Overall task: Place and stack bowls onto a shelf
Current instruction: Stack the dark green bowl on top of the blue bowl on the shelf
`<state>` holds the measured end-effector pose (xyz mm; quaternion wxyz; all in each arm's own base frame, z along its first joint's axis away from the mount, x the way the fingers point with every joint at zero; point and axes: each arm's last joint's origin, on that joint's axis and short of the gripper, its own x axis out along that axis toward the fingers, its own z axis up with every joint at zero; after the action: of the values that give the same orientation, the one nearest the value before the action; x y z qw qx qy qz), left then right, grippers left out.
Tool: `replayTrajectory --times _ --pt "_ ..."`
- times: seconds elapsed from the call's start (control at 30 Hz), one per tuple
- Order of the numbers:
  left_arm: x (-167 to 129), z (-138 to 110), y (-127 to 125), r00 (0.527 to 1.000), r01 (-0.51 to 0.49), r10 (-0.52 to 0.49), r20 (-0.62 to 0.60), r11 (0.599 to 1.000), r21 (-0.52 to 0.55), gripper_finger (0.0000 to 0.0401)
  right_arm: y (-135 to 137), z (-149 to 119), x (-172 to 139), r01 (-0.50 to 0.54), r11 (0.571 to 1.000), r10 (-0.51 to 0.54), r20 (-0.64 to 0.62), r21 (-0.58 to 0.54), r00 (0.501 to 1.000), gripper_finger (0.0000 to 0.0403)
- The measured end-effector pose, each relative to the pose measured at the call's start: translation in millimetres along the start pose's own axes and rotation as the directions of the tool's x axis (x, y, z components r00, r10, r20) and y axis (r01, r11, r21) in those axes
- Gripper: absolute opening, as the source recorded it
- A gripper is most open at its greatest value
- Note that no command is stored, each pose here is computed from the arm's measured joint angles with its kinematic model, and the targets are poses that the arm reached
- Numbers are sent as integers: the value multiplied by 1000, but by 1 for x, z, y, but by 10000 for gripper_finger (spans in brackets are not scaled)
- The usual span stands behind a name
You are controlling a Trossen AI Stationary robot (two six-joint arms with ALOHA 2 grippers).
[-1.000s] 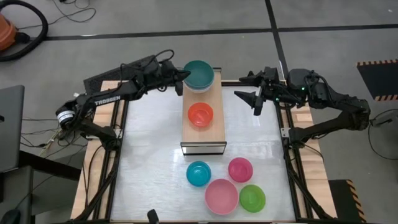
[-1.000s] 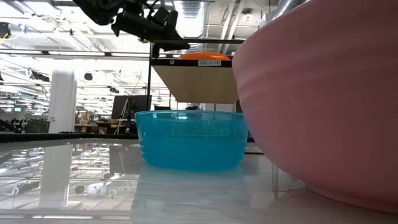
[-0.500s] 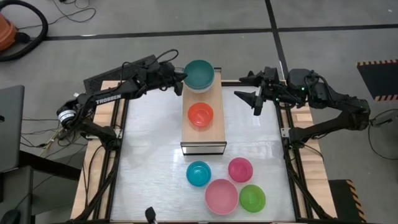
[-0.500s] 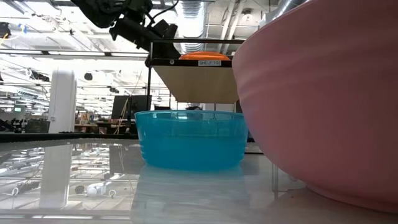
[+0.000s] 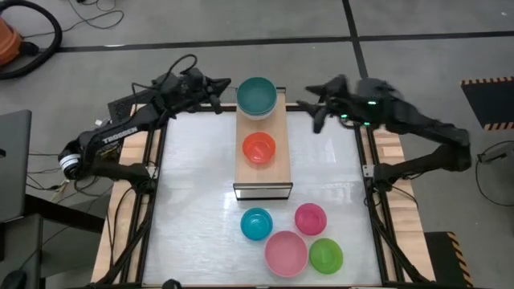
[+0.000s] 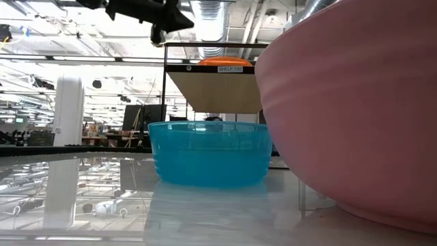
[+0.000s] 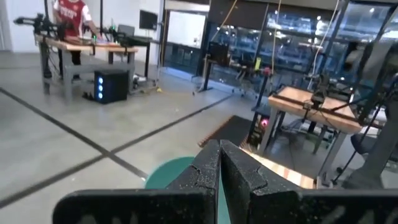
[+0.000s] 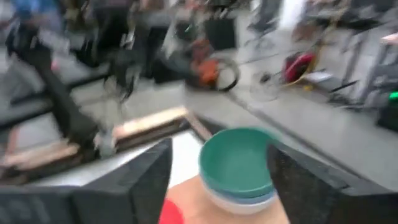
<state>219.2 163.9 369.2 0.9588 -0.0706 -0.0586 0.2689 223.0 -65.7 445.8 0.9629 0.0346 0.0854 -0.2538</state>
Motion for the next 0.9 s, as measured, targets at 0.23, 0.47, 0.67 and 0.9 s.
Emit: replayTrajectory --times 0.23,0.47,0.67,0.9 --pt "-10 6 -2 1000 -3 3 -9 1000 2 0 -22 -23 74 -17 998 12 -81 -56 997 93" --pt "-11 3 -2 999 -9 9 -43 1000 3 0 -67 -54 103 29 999 -33 -98 -43 995 29" --pt "-11 3 -1 999 -12 13 -42 1000 10 0 -87 -83 117 -35 998 40 -115 47 993 18" --pt "-11 1 -1 998 -16 16 -57 1000 8 0 -81 -96 140 -67 997 72 -117 44 990 22"
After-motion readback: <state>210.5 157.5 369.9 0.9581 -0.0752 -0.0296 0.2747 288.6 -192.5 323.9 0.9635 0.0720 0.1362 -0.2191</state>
